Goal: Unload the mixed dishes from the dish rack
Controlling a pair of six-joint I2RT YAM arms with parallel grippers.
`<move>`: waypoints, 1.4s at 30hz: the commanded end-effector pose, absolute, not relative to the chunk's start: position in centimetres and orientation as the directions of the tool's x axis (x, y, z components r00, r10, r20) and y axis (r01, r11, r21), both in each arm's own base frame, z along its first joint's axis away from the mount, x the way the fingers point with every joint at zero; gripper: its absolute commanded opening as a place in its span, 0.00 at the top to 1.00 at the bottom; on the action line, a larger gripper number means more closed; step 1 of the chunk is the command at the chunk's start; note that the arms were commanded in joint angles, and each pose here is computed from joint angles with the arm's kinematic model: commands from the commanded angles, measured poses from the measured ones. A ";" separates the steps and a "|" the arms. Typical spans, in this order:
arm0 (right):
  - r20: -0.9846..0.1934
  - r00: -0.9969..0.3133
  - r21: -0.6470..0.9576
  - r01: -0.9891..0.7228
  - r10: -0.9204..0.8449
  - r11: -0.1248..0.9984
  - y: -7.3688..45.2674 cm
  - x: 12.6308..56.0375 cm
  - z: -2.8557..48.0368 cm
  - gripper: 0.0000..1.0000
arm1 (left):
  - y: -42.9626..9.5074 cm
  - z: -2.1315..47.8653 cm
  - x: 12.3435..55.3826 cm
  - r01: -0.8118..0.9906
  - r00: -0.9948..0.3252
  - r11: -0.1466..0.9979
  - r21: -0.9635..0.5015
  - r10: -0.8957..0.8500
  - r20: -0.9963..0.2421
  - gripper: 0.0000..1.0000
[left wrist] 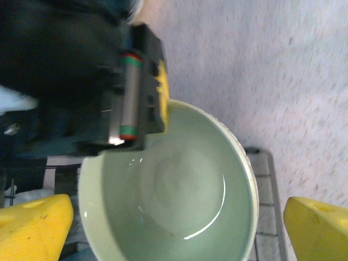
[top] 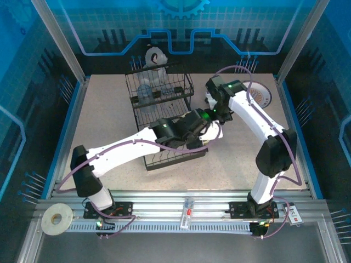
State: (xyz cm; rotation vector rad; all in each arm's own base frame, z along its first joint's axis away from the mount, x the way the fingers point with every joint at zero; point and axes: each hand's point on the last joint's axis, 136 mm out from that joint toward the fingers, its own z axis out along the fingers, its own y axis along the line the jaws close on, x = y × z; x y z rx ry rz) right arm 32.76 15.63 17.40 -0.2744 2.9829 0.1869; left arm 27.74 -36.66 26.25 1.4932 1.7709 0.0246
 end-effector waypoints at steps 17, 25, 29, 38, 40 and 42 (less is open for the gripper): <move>-0.348 -0.880 0.316 0.214 0.323 0.924 5.4 38.9 22.2 1.00 | -28.4 40.7 29.5 0.749 -0.303 0.626 -0.219 0.029 -0.953 0.01; -0.343 -0.843 0.337 0.301 0.414 0.892 3.5 44.2 21.3 1.00 | -27.0 40.8 28.3 0.760 -0.347 0.581 -0.292 -0.017 -0.938 0.01; -0.360 -0.820 0.335 0.332 0.445 0.882 2.7 46.9 21.3 1.00 | -26.0 40.4 27.9 0.751 -0.360 0.584 -0.307 -0.028 -0.933 0.01; -0.303 -0.811 0.368 0.385 0.500 0.847 2.3 51.3 19.4 1.00 | -24.8 39.5 26.8 0.737 -0.386 0.597 -0.316 -0.012 -0.922 0.01; -0.302 -0.807 0.372 0.390 0.507 0.842 2.3 51.9 19.4 1.00 | -24.5 39.5 26.6 0.734 -0.382 0.605 -0.308 -0.006 -0.924 0.01; -0.307 -0.800 0.370 0.399 0.515 0.839 2.0 52.5 19.2 1.00 | -24.3 39.5 26.5 0.731 -0.381 0.611 -0.303 -0.003 -0.925 0.01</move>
